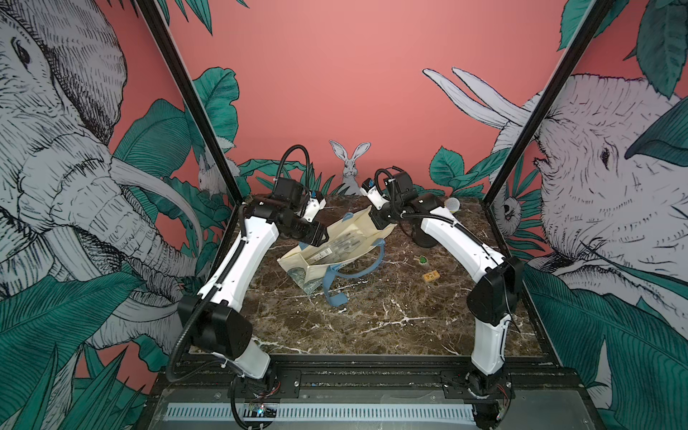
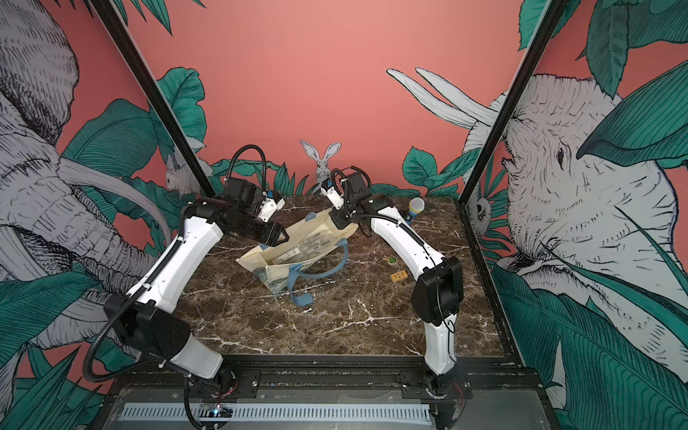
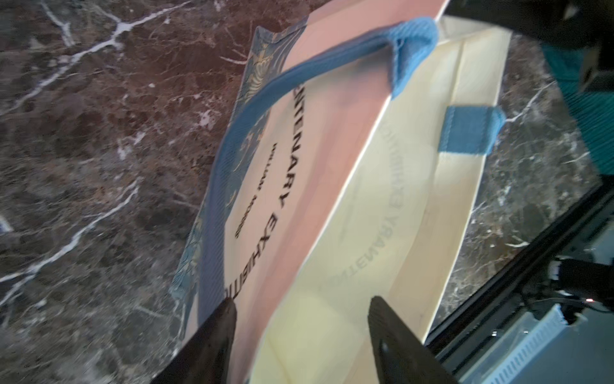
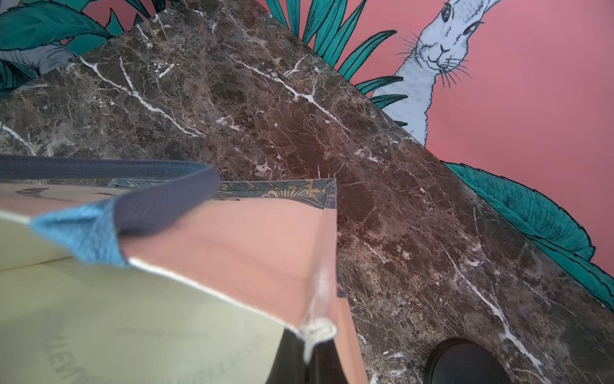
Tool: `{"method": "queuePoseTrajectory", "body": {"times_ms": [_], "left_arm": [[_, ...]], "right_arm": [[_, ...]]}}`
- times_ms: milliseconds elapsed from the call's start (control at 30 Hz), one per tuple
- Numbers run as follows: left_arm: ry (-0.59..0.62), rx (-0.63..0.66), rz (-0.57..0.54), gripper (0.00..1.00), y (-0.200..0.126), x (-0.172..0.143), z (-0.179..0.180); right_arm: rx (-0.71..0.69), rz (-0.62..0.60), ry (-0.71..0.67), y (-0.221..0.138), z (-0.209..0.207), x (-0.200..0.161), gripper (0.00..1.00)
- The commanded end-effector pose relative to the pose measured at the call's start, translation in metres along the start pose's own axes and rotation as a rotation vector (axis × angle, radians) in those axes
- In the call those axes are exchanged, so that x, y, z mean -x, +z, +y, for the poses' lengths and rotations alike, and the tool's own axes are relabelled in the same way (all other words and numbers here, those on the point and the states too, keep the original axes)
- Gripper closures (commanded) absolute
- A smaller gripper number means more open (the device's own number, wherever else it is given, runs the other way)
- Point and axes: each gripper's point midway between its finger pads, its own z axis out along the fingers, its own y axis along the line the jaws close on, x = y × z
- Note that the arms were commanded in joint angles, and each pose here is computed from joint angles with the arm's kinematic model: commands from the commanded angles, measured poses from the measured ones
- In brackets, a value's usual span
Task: Take out the compass set from the canvas bag
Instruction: Adjust the canvas bag at the center of the board.
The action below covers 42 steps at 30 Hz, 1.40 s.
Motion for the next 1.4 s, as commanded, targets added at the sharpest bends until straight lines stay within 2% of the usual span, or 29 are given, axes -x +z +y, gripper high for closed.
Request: {"method": "queuePoseTrajectory", "body": {"times_ms": [0, 100, 267, 367, 433, 500, 533, 767, 867, 900, 967, 1000, 1100, 1233, 1367], "left_arm": [[0.028, 0.126, -0.001, 0.32, -0.009, -0.003, 0.018], [0.064, 0.122, -0.026, 0.31, -0.007, 0.006, 0.018], [0.093, 0.076, -0.003, 0.30, 0.013, -0.009, 0.014], [0.121, 0.103, -0.019, 0.31, 0.018, -0.007, 0.020], [0.143, 0.137, -0.015, 0.34, 0.020, -0.004, 0.027], [0.157, 0.155, -0.005, 0.44, 0.022, 0.000, 0.032], [0.159, 0.158, -0.006, 0.53, 0.023, 0.004, 0.033], [0.165, 0.153, -0.059, 0.99, 0.015, 0.028, 0.028], [0.176, 0.145, -0.088, 1.00, 0.009, 0.040, 0.024], [0.183, 0.140, -0.103, 1.00, 0.006, 0.045, 0.021], [0.208, 0.133, -0.135, 1.00, 0.001, 0.056, 0.013], [0.220, 0.132, -0.151, 1.00, -0.002, 0.061, 0.010], [0.251, 0.107, -0.197, 1.00, -0.005, 0.075, -0.002], [0.266, 0.087, -0.224, 1.00, -0.004, 0.083, -0.009], [0.281, 0.098, -0.228, 1.00, -0.007, 0.085, -0.009]], "right_arm": [[-0.012, -0.045, 0.024, -0.023, -0.001, 0.010, 1.00], [-0.009, -0.042, 0.030, -0.026, -0.001, 0.006, 1.00], [-0.021, -0.053, 0.049, -0.034, -0.006, 0.006, 1.00], [-0.014, -0.053, 0.051, -0.036, -0.007, 0.005, 1.00], [-0.007, -0.046, 0.054, -0.035, -0.007, 0.001, 1.00], [0.000, -0.043, 0.059, -0.035, -0.006, -0.003, 1.00], [0.004, -0.043, 0.062, -0.034, -0.006, -0.005, 1.00], [0.000, -0.043, 0.069, -0.036, -0.008, -0.014, 1.00], [0.001, -0.062, 0.034, -0.045, -0.007, -0.010, 0.99], [-0.001, -0.076, 0.018, -0.051, -0.007, -0.007, 0.95], [-0.021, -0.123, -0.043, -0.069, -0.007, 0.004, 0.76], [-0.026, -0.162, -0.080, -0.083, -0.005, 0.011, 0.69], [0.009, -0.288, -0.233, -0.111, 0.017, 0.019, 0.59], [0.018, -0.402, -0.447, -0.116, 0.057, 0.009, 0.58], [0.024, -0.395, -0.506, -0.099, 0.074, -0.003, 0.61]]}}
